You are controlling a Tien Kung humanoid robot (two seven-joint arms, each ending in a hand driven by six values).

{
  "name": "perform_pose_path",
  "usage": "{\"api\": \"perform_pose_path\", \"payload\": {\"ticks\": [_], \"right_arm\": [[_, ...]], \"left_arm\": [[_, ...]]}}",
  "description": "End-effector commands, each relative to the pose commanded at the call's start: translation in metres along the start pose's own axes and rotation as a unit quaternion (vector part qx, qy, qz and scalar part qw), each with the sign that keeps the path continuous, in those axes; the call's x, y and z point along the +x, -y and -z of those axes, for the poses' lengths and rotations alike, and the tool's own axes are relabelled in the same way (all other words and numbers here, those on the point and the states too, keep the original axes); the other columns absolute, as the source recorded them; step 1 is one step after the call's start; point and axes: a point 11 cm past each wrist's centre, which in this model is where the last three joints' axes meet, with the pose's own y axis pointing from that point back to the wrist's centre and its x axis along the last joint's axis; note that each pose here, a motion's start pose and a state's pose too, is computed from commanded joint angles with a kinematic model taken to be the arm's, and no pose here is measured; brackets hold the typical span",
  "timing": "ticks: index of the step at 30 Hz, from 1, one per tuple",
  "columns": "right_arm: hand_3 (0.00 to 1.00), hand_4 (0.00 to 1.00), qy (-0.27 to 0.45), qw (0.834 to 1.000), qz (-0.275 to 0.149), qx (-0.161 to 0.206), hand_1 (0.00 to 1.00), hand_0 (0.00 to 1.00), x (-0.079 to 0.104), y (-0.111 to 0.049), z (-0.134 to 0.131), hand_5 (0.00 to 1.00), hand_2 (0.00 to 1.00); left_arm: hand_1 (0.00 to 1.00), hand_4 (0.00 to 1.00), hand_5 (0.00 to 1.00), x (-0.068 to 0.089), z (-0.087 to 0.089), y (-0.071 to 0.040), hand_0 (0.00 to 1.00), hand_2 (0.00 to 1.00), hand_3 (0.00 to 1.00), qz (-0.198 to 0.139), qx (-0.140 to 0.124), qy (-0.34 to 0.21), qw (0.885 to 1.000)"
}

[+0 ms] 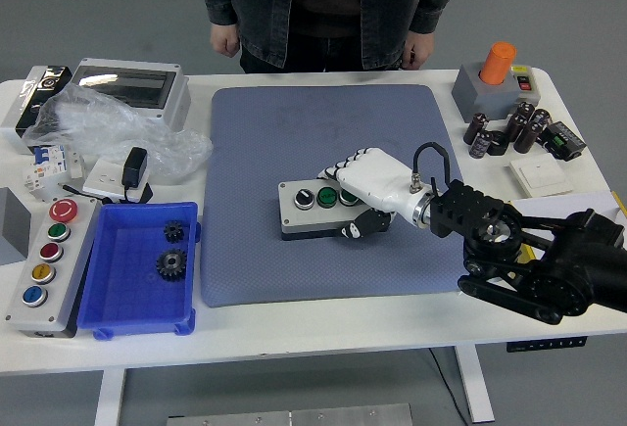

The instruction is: Pick up the button,place it on the desk,press the button,press the button

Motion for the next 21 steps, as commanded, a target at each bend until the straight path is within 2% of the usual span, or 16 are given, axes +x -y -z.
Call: {"api": "perform_pose_path", "payload": {"ticks": [1,2,7,8,19,20,21], "right_arm": [[0.849,0.771,0.001,1.0,0.0,0.0,0.728,0.739,0.0,0.0,0.0,0.174,0.77],[0.897,0.835,0.002,1.0,0.001,-0.001,0.757,0.784,0.0,0.0,0.0,0.203,0.824],[0.897,0.835,0.008,1.0,0.002,-0.002,0.757,0.784,0.001,0.001,0.0,0.203,0.824],[0.913,0.879,0.009,1.0,0.003,-0.002,0.771,0.795,0.001,0.001,0.0,0.232,0.835],[0.917,0.914,0.041,0.999,0.002,-0.013,0.773,0.797,0.007,0.0,-0.002,0.267,0.836],[0.921,0.955,0.042,0.999,0.002,-0.012,0.774,0.795,0.008,0.0,-0.001,0.323,0.839],[0.921,0.955,0.044,0.999,0.002,-0.012,0.774,0.795,0.011,-0.001,-0.001,0.323,0.839]], "left_arm": [[0.687,0.625,0.421,0.0,0.0,0.0,0.671,0.63,0.648,0.0,0.0,0.0,1.0],[0.685,0.623,0.421,0.0,0.0,0.0,0.671,0.629,0.645,0.0,0.0,0.0,1.0],[0.685,0.623,0.421,-0.001,0.001,0.0,0.671,0.629,0.645,0.001,0.001,0.001,1.0],[0.685,0.62,0.42,-0.001,0.001,0.0,0.669,0.625,0.646,0.002,0.001,0.001,1.0],[0.684,0.615,0.414,-0.002,0.002,0.0,0.669,0.624,0.641,0.004,0.002,0.001,1.0],[0.684,0.609,0.41,-0.002,0.003,0.0,0.668,0.621,0.639,0.004,0.002,0.001,1.0],[0.684,0.609,0.41,-0.003,0.003,0.0,0.668,0.621,0.639,0.004,0.003,0.001,1.0]]}}
